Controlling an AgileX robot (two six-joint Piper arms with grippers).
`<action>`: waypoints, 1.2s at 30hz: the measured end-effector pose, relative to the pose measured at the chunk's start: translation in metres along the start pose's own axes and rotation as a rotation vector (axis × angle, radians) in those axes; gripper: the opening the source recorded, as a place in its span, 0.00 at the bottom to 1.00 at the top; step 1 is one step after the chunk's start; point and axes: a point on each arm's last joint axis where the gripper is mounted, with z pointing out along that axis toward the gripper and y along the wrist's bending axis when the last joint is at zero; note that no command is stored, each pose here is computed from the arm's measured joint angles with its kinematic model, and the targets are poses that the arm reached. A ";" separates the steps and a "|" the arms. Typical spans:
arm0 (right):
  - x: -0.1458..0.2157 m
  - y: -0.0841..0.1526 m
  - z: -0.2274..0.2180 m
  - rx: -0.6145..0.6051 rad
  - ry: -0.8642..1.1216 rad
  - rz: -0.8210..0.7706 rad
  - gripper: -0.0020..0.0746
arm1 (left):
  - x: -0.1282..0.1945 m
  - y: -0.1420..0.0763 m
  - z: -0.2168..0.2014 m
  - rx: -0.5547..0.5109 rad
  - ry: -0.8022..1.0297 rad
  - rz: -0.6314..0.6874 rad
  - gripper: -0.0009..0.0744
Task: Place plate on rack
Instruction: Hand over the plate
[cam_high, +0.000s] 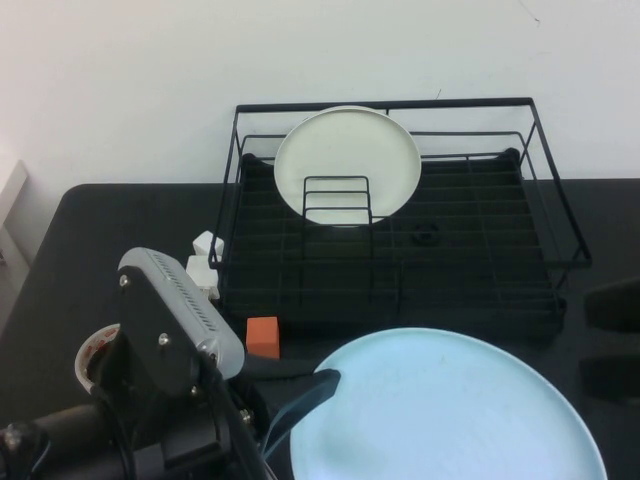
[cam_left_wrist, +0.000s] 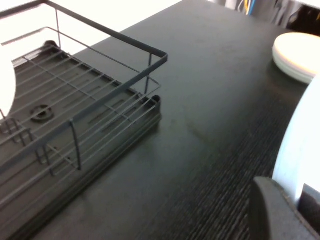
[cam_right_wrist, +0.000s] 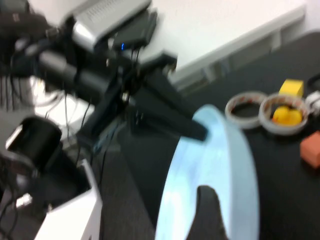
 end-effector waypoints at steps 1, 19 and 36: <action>0.002 -0.001 0.002 -0.005 0.020 -0.001 0.66 | 0.000 0.000 0.000 -0.006 0.000 0.010 0.01; 0.025 -0.028 0.054 -0.188 0.253 0.085 0.60 | -0.013 0.004 -0.001 -0.048 -0.035 0.057 0.01; -0.020 -0.069 0.065 -0.057 0.216 -0.331 0.19 | -0.028 0.014 -0.015 -0.195 -0.109 -0.114 0.59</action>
